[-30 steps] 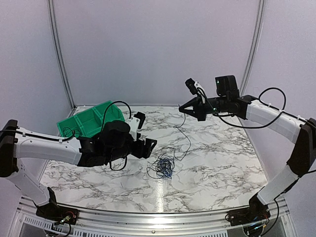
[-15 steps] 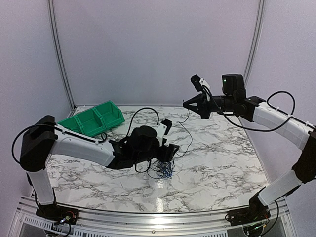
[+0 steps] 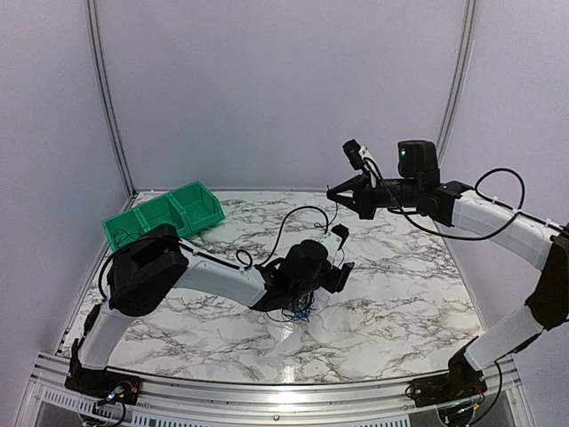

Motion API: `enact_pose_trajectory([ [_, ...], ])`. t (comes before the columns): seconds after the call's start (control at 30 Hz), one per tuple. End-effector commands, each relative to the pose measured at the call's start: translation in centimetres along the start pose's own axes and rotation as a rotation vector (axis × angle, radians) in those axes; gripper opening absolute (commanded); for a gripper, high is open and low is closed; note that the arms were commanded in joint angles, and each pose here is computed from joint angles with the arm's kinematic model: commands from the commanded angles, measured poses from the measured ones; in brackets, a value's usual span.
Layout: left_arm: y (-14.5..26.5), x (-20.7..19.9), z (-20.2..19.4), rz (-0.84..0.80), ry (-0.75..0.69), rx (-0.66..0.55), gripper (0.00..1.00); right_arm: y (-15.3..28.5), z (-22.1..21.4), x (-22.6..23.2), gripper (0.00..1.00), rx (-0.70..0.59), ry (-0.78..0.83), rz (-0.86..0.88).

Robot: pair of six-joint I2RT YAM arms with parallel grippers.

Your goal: Untangle the cables

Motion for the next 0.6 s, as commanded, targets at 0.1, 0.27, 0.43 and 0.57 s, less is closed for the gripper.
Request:
enact_pose_trajectory([
  [0.1,-2.8,1.6,-1.6,0.088,0.037,-0.009,0.69,0.6,1.3,1.2,0.00,-0.058,0.005,0.036],
  [0.27,-3.7,1.8,-3.0,0.035,0.064,0.013,0.45,0.8,1.1,1.1,0.00,-0.056,0.002,0.036],
  [0.43,-3.9,2.6,-3.3,0.093,0.042,0.009,0.55,0.8,1.1,0.9,0.00,-0.058,-0.014,0.046],
  [0.57,-4.0,2.0,-3.6,0.061,-0.014,-0.006,0.62,0.8,1.0,0.8,0.00,-0.059,-0.025,0.049],
])
Point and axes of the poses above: each gripper's point midway between its finger pads, its own y axis back along the fingers, its own x axis along the line the jaws close on, z = x × y, the point moved 3 cm from there along y, back along the fingers, and after that the axes turned 6 degrees about -y, right-handed, at the moved point
